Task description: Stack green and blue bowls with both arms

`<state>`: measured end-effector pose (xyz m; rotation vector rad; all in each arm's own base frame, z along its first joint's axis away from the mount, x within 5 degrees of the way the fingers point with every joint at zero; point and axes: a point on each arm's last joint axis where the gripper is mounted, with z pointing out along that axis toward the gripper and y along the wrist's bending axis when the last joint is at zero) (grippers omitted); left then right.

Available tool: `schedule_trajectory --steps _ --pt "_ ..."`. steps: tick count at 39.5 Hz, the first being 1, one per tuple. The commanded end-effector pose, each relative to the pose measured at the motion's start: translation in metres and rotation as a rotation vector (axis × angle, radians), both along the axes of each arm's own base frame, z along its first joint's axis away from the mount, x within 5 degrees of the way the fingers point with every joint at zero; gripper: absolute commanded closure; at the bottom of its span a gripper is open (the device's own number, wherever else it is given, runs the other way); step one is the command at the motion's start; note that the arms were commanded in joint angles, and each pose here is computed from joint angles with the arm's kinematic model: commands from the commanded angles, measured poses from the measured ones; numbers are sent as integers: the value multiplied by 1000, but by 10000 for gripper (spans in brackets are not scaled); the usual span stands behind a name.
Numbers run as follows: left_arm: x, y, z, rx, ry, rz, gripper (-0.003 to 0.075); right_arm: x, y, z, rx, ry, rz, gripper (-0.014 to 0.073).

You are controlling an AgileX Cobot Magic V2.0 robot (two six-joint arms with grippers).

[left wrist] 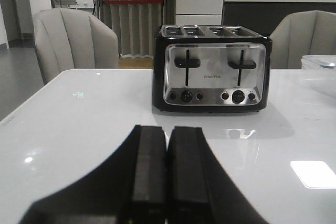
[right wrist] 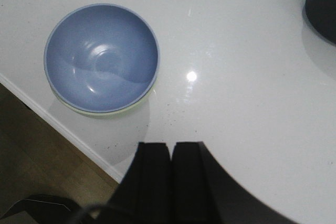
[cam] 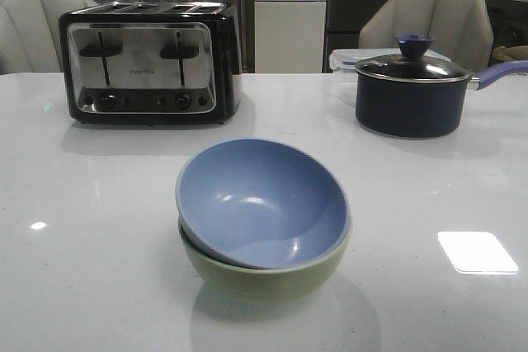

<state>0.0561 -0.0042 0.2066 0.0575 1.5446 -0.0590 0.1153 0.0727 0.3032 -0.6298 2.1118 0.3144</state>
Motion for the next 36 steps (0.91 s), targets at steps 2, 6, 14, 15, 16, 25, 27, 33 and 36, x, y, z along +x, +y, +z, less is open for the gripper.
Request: schedule_trajectory --steps 2,6,14,15,16,25,27,33,36 --pt "-2 0 8 -17 -106 1 627 3 1 15 42 -94 5 538" --pt "-2 0 8 -17 -106 1 627 1 -3 14 42 -115 -10 538" --pt "-2 0 8 -17 -106 1 627 -15 -40 -11 114 -317 -237 538" --pt "-2 0 8 -17 -106 1 627 -19 -45 -13 128 -362 -269 538" --pt "-2 0 8 -17 -106 1 627 -22 -48 -19 131 -382 -292 538" --pt "-2 0 8 -17 -106 1 627 -52 -68 -68 165 -608 -469 538" --pt "-2 0 8 -17 -106 1 627 -55 -70 -75 168 -639 -489 538" --pt "-2 0 8 -17 -106 1 627 -59 -71 -94 187 -679 -506 538" --pt "-2 0 8 -17 -106 1 627 -60 -71 -99 184 -669 -507 538"
